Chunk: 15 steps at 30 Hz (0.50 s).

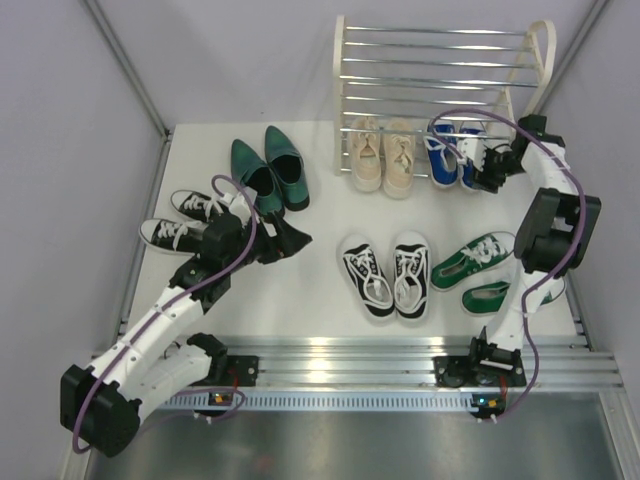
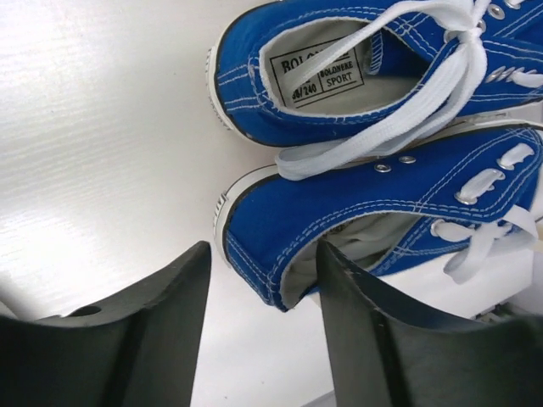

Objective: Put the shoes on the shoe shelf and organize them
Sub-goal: Adjust the shoe at the shoe shelf.

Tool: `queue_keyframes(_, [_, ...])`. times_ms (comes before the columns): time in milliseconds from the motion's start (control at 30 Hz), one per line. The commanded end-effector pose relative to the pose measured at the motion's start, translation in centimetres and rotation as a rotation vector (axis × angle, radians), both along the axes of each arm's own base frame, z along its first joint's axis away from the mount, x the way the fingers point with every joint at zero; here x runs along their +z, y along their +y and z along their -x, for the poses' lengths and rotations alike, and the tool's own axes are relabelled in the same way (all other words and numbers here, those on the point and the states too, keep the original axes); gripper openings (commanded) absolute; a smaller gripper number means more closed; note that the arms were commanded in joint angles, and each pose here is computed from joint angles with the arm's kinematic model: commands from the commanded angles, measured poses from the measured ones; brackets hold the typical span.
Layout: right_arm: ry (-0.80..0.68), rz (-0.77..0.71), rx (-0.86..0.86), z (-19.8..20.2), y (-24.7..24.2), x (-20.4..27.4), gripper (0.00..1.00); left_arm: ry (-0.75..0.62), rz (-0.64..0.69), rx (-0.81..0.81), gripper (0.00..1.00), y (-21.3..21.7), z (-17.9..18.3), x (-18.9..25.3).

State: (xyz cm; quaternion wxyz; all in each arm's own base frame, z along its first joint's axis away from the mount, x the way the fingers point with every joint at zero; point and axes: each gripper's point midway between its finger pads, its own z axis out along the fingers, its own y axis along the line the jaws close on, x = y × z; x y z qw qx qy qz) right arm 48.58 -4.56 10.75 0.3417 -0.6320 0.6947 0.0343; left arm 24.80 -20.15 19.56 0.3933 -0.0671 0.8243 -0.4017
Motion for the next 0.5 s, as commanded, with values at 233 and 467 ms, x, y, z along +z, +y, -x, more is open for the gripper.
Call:
queue_keyframes(233, [-0.128,0.014,-0.07,-1.5,-0.6,3.0,0.53,-0.051,0.037,-0.016,0.86,-0.4,-0.3,1.3])
queue_keyframes(467, [-0.237,0.007,-0.189,-3.5,-1.6,4.7,0.36,-0.053,0.039,-0.014,0.86,-0.4,-0.3,1.4])
